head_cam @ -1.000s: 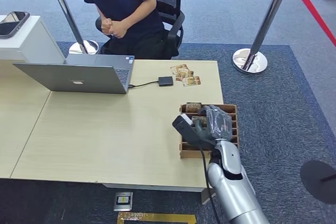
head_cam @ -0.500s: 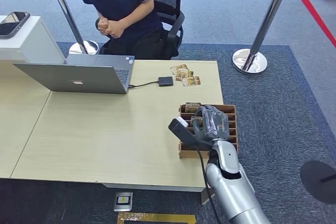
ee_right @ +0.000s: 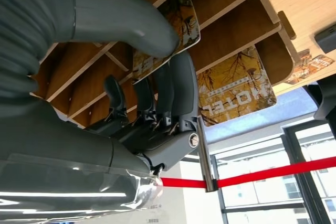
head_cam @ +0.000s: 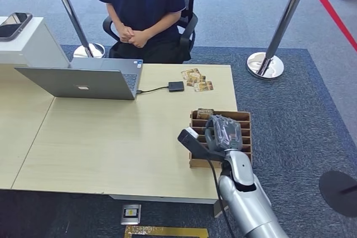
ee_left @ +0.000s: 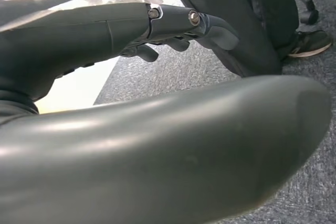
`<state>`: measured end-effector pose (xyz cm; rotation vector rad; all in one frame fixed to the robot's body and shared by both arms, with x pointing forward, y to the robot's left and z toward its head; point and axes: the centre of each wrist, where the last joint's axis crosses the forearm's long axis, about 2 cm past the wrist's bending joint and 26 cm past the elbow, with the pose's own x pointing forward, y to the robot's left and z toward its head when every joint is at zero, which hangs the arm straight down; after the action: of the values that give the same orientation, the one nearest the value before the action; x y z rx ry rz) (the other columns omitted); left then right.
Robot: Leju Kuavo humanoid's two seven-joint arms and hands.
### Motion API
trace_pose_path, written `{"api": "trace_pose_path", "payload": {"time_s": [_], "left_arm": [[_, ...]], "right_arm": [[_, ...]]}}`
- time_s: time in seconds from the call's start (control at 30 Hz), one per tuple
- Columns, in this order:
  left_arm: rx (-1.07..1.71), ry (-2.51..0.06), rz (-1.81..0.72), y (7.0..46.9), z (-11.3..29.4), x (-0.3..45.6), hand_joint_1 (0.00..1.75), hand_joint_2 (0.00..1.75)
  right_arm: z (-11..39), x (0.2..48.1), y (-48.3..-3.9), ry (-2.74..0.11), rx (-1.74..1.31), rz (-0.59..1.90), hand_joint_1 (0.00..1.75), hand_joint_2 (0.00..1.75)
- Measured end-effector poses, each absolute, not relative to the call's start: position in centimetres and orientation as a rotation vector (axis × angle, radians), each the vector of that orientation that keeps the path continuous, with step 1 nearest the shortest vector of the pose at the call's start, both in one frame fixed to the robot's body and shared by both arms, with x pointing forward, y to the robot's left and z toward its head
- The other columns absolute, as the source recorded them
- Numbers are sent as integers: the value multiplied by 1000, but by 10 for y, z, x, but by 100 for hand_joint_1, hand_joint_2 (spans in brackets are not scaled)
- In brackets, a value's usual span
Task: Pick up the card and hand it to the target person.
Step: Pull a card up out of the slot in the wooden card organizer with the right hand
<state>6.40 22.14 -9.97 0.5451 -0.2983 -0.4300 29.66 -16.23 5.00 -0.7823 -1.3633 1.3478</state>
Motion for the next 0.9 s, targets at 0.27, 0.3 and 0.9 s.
{"api": "trace_pose_path", "payload": {"time_s": [0.27,0.3,0.9], "left_arm": [[547,-295,-427,221,-100,64,0,0],[547,-295,-426,221,-100,64,0,0],[550,-286,-412,222,-100,64,0,0]], "right_arm": [[50,294,-164,-1369,-786,1348,131,175],[50,293,-165,-1372,-788,1346,132,175],[85,300,-163,-1534,-829,1326,151,175]]}}
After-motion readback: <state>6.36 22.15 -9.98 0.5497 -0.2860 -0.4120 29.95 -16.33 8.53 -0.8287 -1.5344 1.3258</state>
